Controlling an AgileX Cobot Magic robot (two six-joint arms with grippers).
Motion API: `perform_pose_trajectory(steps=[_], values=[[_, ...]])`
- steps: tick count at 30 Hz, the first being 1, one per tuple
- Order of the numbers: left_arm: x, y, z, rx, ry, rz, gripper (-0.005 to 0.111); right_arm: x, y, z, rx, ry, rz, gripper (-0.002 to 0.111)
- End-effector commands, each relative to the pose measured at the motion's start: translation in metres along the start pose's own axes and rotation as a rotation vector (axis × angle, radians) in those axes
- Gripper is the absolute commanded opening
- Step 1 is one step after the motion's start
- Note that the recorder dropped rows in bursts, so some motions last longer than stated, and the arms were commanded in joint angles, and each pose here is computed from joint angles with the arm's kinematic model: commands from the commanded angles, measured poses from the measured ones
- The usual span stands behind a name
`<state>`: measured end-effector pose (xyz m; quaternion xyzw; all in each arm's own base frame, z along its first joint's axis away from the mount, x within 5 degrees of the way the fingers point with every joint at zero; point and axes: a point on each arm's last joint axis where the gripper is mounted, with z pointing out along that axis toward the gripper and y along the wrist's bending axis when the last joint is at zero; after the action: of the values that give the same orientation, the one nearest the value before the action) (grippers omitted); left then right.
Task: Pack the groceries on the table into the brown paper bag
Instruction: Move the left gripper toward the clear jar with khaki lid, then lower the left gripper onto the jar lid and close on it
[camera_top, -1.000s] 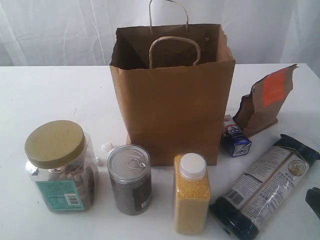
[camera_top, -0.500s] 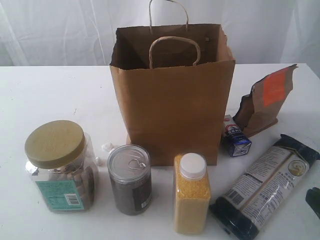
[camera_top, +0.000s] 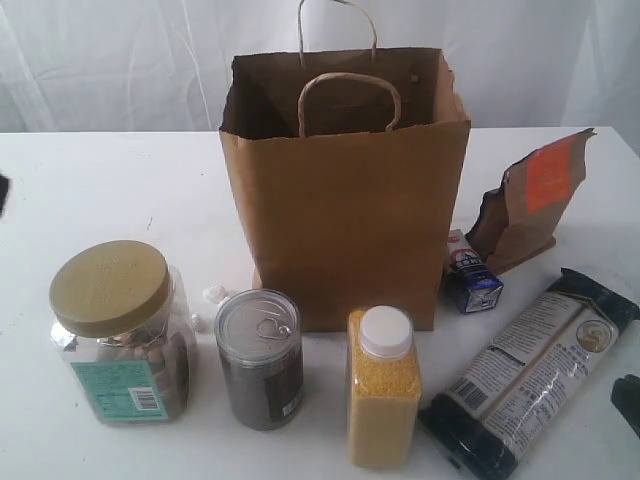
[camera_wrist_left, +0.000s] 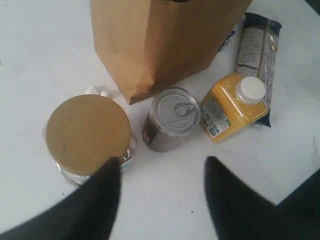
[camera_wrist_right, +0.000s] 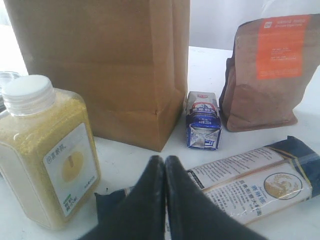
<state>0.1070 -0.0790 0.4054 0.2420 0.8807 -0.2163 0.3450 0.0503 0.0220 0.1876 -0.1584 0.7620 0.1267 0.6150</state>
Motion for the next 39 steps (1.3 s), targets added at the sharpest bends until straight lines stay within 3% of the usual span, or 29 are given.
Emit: perform_pose_trajectory(steps=[1,5,11,15,31,39], values=[[-0.02,0.007,0.031,0.02,0.161,-0.019,0.081,0.001,0.0,0.0,0.004,-0.008,-0.002,0.0],[-0.029,0.014,0.058,0.025,0.305,-0.025,0.084,0.001,0.0,0.0,0.004,-0.008,0.013,0.0],[-0.043,0.023,0.076,-0.01,0.324,-0.002,0.106,0.001,0.0,0.0,0.004,-0.008,0.013,0.0],[-0.044,0.03,0.081,-0.073,0.341,0.026,0.105,0.001,0.0,0.0,0.004,-0.008,0.013,0.0],[-0.045,0.046,0.129,-0.1,0.48,-0.05,0.105,0.001,0.0,0.0,0.004,-0.008,0.013,0.0],[-0.059,0.05,0.136,-0.121,0.489,-0.03,0.105,0.001,0.0,0.0,0.004,-0.008,0.013,0.0]])
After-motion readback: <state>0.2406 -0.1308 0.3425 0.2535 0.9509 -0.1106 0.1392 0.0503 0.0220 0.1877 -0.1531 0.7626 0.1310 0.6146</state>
